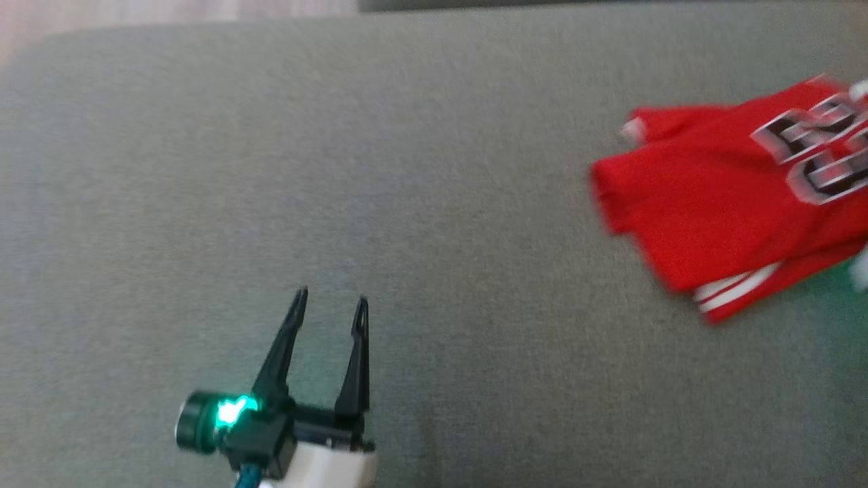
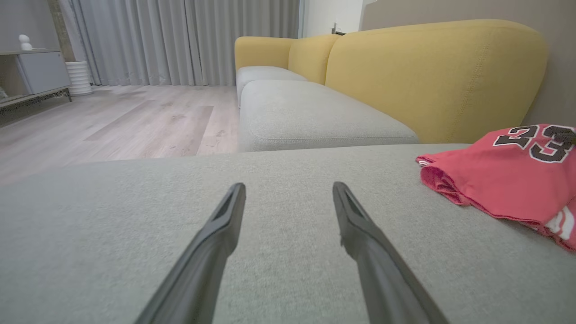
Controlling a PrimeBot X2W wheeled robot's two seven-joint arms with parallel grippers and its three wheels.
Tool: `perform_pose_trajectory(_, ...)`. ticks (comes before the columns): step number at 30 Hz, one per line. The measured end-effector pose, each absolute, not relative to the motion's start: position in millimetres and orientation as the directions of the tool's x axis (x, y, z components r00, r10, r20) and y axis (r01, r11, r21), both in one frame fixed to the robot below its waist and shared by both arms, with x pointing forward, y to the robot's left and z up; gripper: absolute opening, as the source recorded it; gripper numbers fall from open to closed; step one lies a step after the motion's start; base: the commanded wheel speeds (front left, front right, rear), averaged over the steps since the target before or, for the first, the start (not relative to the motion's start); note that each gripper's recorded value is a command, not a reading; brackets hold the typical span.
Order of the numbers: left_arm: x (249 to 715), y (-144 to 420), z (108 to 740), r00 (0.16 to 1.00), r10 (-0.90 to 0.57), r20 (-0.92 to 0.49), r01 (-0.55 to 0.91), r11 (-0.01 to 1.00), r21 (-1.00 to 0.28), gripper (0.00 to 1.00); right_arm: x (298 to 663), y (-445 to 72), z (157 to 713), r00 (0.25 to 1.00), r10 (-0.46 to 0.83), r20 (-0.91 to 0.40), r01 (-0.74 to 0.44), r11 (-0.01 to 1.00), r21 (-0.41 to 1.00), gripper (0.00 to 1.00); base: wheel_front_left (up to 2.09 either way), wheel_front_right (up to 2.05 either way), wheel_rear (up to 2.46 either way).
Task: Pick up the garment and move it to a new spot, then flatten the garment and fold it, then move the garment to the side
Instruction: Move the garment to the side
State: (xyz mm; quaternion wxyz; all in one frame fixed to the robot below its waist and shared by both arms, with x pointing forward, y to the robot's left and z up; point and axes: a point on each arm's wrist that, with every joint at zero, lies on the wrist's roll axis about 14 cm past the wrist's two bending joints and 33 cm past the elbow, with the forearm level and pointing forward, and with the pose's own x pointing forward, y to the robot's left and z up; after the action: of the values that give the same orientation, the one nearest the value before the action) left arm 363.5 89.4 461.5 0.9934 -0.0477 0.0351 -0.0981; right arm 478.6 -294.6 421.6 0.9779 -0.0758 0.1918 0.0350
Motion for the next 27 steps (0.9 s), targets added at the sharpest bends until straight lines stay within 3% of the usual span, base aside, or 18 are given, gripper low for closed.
perform_pose_trajectory(9,411,59,443,0.956,-0.287,-0.067,0.276,0.952,-0.131,1.00,509,-416,482,0.945,-0.193,-0.265,0.102,0.941,-0.322,0.00,0.00,0.00,0.00)
perform_pose_trajectory(14,427,50,424,0.945,-0.313,-0.096,0.297,0.943,-0.149,1.00,508,-466,494,0.916,-0.312,-0.254,0.199,0.900,-0.388,0.00,0.00,0.00,0.00)
perform_pose_trajectory(15,430,49,421,0.944,-0.315,-0.097,0.299,0.942,-0.151,1.00,506,-475,493,0.904,-0.337,-0.263,0.216,0.891,-0.399,0.05,0.00,0.00,0.00)
perform_pose_trajectory(17,434,49,419,0.944,-0.316,-0.099,0.299,0.942,-0.155,1.00,502,-487,490,0.884,-0.377,-0.276,0.250,0.881,-0.402,1.00,0.00,0.00,0.00)
perform_pose_trajectory(23,430,52,430,0.947,-0.312,-0.081,0.297,0.942,-0.156,1.00,489,-484,493,0.882,-0.386,-0.270,0.255,0.873,-0.415,1.00,0.00,0.00,0.00)
perform_pose_trajectory(27,420,55,443,0.952,-0.299,-0.065,0.286,0.945,-0.162,1.00,481,-439,468,0.908,-0.294,-0.300,0.179,0.917,-0.358,1.00,0.00,0.00,0.00)
